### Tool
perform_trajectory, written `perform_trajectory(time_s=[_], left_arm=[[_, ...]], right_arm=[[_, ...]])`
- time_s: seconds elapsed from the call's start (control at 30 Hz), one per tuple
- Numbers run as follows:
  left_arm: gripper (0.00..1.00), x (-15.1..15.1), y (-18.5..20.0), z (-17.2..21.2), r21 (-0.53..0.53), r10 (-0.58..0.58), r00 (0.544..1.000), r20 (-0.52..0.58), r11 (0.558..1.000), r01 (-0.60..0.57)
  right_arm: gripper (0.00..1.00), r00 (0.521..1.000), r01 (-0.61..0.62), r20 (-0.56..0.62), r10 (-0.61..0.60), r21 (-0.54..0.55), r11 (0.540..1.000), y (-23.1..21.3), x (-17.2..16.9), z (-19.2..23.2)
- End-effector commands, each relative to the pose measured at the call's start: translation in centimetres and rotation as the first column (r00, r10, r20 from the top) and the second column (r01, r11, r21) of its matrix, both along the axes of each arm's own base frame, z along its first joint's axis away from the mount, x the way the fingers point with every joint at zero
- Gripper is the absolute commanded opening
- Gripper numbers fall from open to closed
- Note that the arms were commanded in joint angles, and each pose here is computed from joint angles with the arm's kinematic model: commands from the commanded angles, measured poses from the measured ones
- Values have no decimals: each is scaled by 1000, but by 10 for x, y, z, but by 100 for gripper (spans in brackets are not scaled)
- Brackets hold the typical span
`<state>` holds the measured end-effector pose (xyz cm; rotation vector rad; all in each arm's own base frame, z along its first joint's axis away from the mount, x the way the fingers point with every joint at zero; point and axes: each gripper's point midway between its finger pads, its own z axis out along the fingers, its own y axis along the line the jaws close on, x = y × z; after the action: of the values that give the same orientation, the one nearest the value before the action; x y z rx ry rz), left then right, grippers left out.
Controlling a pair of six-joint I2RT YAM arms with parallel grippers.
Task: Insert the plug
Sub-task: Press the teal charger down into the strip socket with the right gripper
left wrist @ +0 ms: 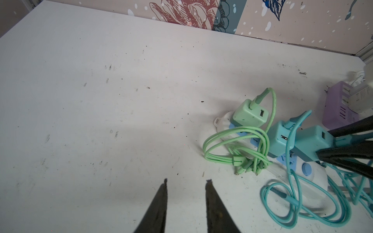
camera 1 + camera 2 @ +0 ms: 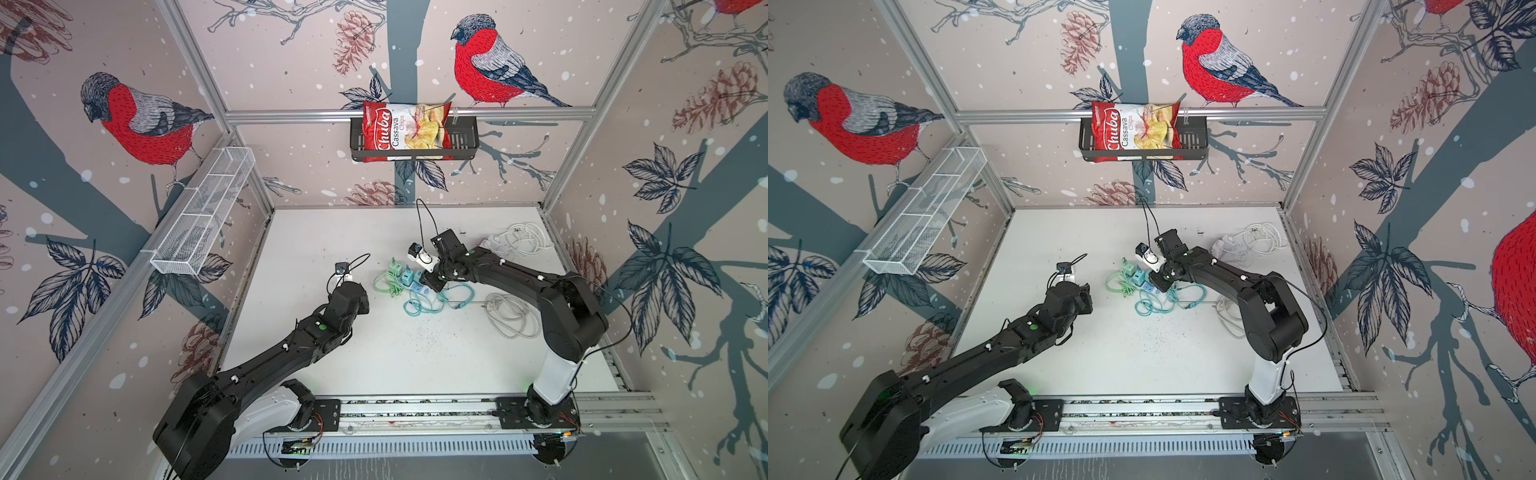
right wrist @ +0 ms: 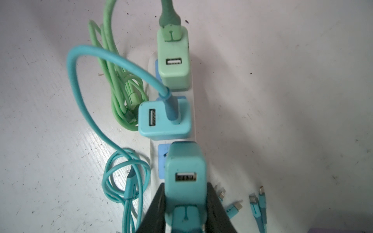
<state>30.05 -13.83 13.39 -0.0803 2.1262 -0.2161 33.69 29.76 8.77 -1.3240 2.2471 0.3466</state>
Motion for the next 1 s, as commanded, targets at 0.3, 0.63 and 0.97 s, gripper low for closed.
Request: perform_trajectory(time_s=[0.3,0.63,0.97], left_arm=[[33,2,-1,2,-10,2,1000,13,1000,-1],[33,0,1,1,-6,5,1000,14,1000,-5],[33,-1,3,1,-2,7,1000,17,1000,-7]], right_arm=[[4,997,-2,-76,-2,-49,999,-9,-18,-13],[4,997,28,-75,-33,-61,998,-17,-19,-11],[4,995,34,-85,-42,-87,996,-16,-15,-19]])
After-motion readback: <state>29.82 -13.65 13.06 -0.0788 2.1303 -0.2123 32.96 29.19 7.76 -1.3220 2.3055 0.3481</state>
